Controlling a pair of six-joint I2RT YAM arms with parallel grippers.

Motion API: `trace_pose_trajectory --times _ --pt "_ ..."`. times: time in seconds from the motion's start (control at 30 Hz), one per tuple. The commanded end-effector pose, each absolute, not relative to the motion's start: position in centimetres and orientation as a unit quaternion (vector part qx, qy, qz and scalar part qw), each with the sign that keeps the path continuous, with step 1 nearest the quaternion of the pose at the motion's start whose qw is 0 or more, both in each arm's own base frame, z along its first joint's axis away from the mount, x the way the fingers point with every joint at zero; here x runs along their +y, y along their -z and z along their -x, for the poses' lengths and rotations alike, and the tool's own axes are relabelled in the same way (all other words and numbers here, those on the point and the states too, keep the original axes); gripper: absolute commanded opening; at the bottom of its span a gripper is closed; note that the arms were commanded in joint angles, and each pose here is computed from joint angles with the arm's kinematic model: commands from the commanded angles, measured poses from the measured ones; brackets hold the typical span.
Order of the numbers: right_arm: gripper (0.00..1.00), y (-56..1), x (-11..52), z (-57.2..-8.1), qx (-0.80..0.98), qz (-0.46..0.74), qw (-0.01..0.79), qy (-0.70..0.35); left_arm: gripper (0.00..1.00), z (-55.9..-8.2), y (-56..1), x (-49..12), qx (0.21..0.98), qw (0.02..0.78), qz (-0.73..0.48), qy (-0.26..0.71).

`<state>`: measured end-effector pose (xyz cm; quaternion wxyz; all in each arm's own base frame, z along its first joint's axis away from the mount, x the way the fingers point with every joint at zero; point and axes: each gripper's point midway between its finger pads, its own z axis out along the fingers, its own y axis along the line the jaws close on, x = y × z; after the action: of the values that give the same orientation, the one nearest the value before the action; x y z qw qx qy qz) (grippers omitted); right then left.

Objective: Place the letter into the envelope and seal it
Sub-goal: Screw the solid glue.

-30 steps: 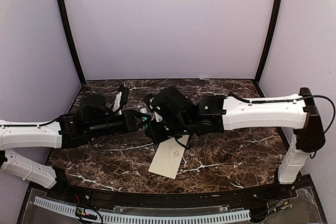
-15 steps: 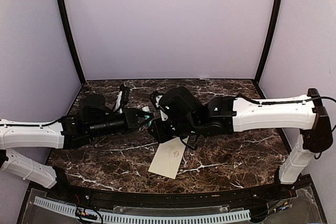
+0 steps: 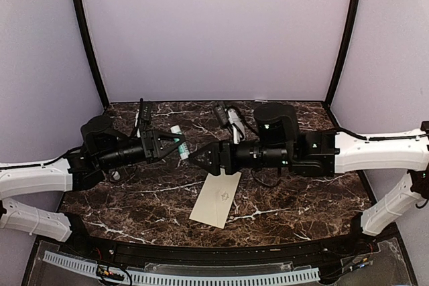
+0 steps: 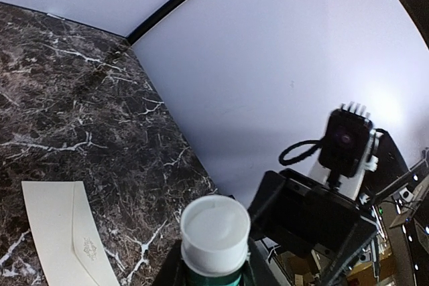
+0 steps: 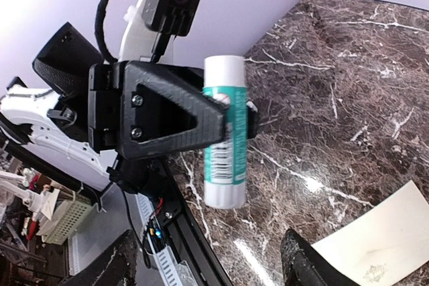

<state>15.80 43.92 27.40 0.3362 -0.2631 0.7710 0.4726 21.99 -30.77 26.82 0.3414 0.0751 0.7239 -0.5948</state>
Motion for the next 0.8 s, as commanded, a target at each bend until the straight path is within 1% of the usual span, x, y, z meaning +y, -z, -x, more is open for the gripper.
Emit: trace_pose_trajectory --times 0.0,0.17,0.2,0.27,0.33,0.4,0.6,0.7,0.77 --pt "0.71 -32.1 43.7 -14.4 0.695 0.270 0.325 -0.582 0.00 -18.6 -31.7 -30.4 0.648 0.375 -0.166 0.641" --pt "0.72 -34.3 43.8 -12.3 0.648 0.295 0.298 -0.636 0.00 -15.8 -33.2 -29.9 0.592 0.370 -0.212 0.685" --pt "0.70 -34.4 43.9 -11.9 0.640 0.304 0.292 -0.643 0.00 -15.2 -33.6 -29.9 0.581 0.364 -0.225 0.693" --pt "0.62 -34.4 44.4 -11.3 0.632 0.316 0.278 -0.651 0.00 -14.7 -34.0 -30.0 0.573 0.358 -0.237 0.699" --pt "0.58 -34.7 45.0 -10.4 0.623 0.331 0.272 -0.655 0.00 -14.3 -34.5 -30.1 0.564 0.356 -0.247 0.703" --pt "0.58 -35.1 45.6 -9.9 0.619 0.338 0.278 -0.652 0.00 -13.9 -35.2 -30.2 0.552 0.355 -0.257 0.709" --pt "0.64 -34.4 46.3 -10.1 0.628 0.321 0.282 -0.650 0.00 -13.2 -36.4 -30.3 0.534 0.353 -0.275 0.718" --pt "0.63 -34.3 46.5 -9.7 0.625 0.327 0.275 -0.654 0.00 -13.0 -36.5 -30.4 0.528 0.350 -0.276 0.723" --pt "0.58 -34.3 46.7 -9.3 0.621 0.333 0.271 -0.656 0.00 -12.9 -36.4 -30.5 0.527 0.349 -0.276 0.724"
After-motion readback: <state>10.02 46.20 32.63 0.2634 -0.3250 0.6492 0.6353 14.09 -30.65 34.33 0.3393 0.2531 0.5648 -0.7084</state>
